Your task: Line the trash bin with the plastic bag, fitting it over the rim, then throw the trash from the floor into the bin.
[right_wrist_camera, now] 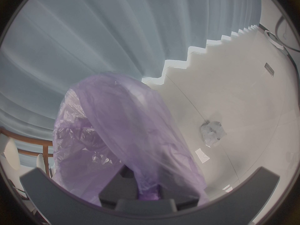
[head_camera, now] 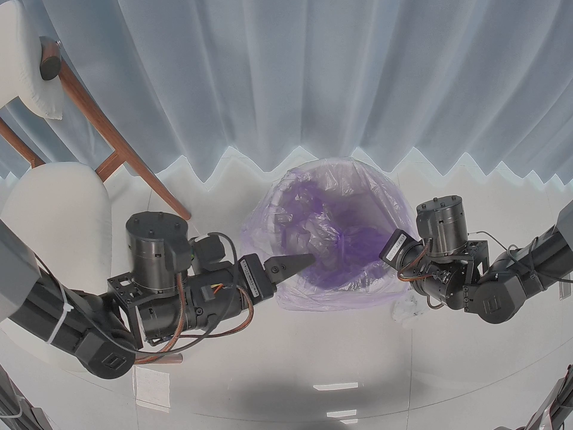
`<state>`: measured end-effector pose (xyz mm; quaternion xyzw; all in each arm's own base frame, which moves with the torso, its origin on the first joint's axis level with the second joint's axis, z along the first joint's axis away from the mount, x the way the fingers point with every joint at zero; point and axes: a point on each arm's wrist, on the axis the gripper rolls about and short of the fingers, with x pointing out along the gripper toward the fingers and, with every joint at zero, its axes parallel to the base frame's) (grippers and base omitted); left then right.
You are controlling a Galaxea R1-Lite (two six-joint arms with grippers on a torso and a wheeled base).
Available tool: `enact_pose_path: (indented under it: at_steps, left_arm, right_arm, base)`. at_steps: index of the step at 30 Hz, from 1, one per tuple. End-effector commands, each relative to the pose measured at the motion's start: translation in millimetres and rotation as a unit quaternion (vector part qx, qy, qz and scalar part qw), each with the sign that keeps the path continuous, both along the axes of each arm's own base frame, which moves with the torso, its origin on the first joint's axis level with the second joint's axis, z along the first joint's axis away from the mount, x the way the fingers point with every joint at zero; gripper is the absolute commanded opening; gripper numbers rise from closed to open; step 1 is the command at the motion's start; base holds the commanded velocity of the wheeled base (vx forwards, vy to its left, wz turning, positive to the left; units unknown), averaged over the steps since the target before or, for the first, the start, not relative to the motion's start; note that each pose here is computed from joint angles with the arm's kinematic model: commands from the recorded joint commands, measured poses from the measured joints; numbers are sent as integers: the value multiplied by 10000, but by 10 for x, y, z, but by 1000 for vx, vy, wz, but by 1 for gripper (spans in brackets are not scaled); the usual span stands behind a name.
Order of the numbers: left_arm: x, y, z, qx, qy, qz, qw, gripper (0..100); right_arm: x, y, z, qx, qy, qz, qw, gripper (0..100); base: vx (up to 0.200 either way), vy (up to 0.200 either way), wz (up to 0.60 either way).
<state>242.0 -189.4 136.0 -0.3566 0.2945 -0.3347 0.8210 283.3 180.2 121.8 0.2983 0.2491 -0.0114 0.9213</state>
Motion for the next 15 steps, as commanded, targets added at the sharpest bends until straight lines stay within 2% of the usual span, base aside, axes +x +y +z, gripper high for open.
enact_pose_path:
  at_steps: [1, 10, 15]
  left_arm:
    - [83, -54, -78, 48, 76, 7, 10000, 0]
    - [-41, -67, -136, 147, 194, -116, 9996, 0]
    - [-268, -57, -143, 306, 132, -296, 9990, 0]
  right_arm:
    - [-21, 17, 0, -1, 3, 39, 10000, 0]
    - [2, 14, 18, 18, -36, 20, 10000, 0]
    - [54, -32, 48, 106, -80, -108, 9999, 0]
  base:
    - [0, 0, 0]
    - [0, 0, 0]
    - [0, 0, 0]
